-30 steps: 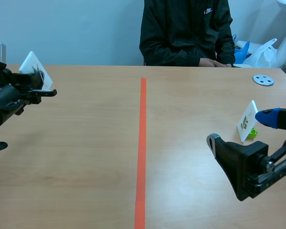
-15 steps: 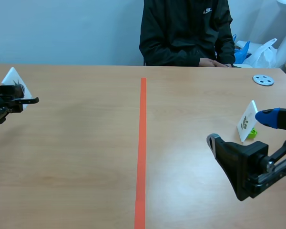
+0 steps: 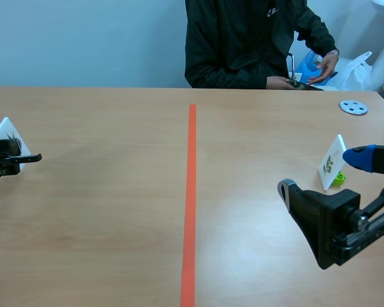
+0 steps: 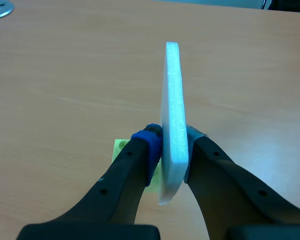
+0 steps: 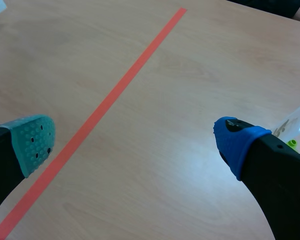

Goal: Sort the leaf by its shape. The table is split by an orange tape line. A compound leaf with several leaflets goes to the left side, a simple leaf with one blade goes to the right side. Return to the home posture when a red brick is placed on the table.

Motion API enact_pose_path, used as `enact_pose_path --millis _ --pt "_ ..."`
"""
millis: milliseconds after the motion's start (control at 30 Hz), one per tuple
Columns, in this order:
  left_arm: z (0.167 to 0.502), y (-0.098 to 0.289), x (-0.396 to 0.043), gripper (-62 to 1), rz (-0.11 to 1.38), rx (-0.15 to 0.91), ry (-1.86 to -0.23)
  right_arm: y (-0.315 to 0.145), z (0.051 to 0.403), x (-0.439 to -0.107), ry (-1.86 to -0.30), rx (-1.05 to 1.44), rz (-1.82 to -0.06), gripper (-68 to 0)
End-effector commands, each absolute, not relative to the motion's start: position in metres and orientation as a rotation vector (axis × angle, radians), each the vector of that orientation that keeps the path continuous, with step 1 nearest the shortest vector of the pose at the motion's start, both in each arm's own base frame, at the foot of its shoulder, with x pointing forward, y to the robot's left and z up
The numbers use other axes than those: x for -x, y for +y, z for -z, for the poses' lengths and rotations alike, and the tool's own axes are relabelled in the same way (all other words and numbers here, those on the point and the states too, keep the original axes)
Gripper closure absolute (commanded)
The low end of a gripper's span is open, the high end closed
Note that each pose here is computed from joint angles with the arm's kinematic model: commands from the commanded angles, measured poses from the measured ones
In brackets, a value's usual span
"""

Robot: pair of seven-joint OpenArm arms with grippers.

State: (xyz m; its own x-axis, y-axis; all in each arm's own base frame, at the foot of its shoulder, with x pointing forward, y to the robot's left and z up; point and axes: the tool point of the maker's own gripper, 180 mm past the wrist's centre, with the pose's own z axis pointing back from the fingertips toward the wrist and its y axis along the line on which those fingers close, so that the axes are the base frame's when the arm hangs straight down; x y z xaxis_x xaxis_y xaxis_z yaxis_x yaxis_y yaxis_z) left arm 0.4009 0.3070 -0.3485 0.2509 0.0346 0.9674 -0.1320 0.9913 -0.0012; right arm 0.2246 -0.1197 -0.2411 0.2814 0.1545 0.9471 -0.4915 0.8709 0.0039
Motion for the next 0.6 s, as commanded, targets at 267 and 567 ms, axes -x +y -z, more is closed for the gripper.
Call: enact_pose_path --millis 267,567 --pt "0.351 0.308 -0.402 -5.5 -0.127 -0.078 -1.293 -0.122 0.232 -0.230 -1.254 -0.322 -0.439 -67.9" --pt "0.366 0.307 -0.395 -5.5 -0.149 -0.076 -1.265 -0.122 0.232 -0.230 -1.254 -0.322 -0.439 -67.9"
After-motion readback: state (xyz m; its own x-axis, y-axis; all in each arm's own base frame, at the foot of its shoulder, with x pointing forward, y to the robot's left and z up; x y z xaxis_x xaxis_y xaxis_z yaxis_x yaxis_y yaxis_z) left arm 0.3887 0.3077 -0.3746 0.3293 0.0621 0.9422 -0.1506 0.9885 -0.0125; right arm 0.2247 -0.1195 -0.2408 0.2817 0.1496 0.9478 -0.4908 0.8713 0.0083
